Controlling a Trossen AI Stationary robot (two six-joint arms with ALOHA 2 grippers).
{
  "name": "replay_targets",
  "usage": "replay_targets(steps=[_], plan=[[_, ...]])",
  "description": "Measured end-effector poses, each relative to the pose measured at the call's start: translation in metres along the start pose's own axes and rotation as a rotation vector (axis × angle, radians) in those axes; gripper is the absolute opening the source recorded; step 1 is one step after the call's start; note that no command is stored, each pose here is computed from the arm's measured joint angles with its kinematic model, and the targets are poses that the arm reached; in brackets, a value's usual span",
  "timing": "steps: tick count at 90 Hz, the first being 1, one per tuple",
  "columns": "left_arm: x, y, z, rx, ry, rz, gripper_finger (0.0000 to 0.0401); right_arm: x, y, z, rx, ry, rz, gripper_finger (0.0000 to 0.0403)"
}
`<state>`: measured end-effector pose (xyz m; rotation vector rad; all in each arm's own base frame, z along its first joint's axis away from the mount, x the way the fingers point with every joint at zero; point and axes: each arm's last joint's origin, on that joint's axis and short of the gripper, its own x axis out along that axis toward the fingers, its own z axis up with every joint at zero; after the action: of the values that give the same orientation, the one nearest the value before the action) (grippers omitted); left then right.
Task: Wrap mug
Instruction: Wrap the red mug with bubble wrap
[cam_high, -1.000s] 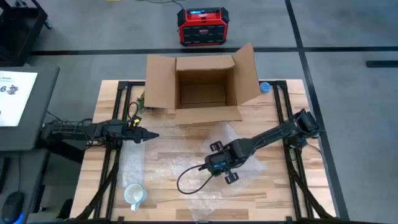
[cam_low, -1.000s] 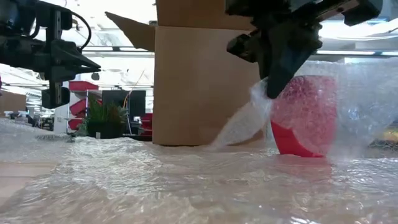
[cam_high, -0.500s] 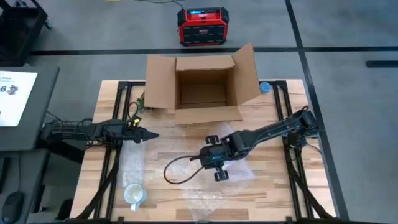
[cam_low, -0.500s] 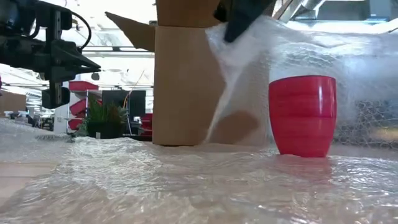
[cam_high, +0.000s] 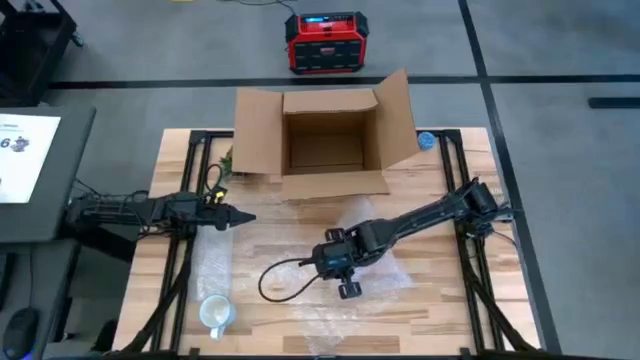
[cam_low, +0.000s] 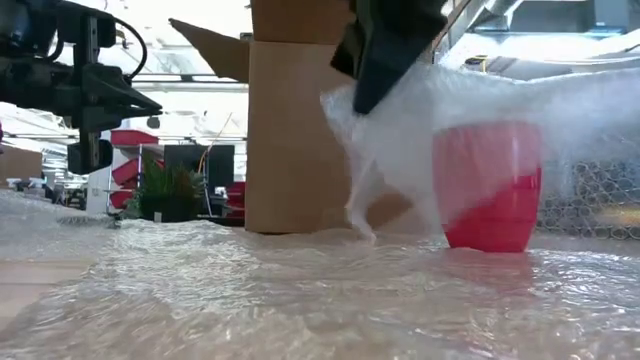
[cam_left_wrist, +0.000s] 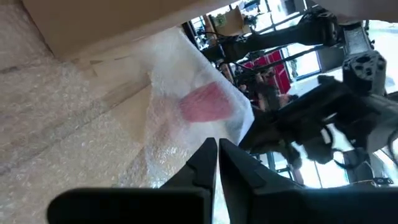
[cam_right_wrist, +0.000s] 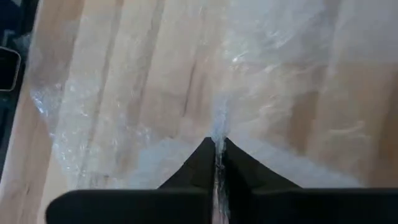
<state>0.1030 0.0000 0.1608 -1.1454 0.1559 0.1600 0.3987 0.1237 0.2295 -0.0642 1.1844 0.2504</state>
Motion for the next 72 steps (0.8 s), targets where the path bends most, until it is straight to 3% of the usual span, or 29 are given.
replay_targets(steps=[25, 43, 57, 72], plan=[[0.000, 0.000, 0.000, -0.017, 0.001, 0.000, 0.0000, 0.007, -0.006, 0.012, 0.064, -0.099, 0.093, 0.0124], [0.000, 0.000, 0.000, -0.023, 0.007, -0.002, 0.0000, -0.024, -0.013, 0.020, 0.093, -0.166, 0.131, 0.0187], [0.000, 0.000, 0.000, -0.019, 0.007, -0.002, 0.0000, -0.071, -0.010, 0.016, 0.163, -0.187, 0.154, 0.0190], [0.000, 0.000, 0.000, -0.017, 0.007, -0.002, 0.0000, -0.111, -0.007, -0.010, 0.271, -0.078, 0.140, 0.0137]])
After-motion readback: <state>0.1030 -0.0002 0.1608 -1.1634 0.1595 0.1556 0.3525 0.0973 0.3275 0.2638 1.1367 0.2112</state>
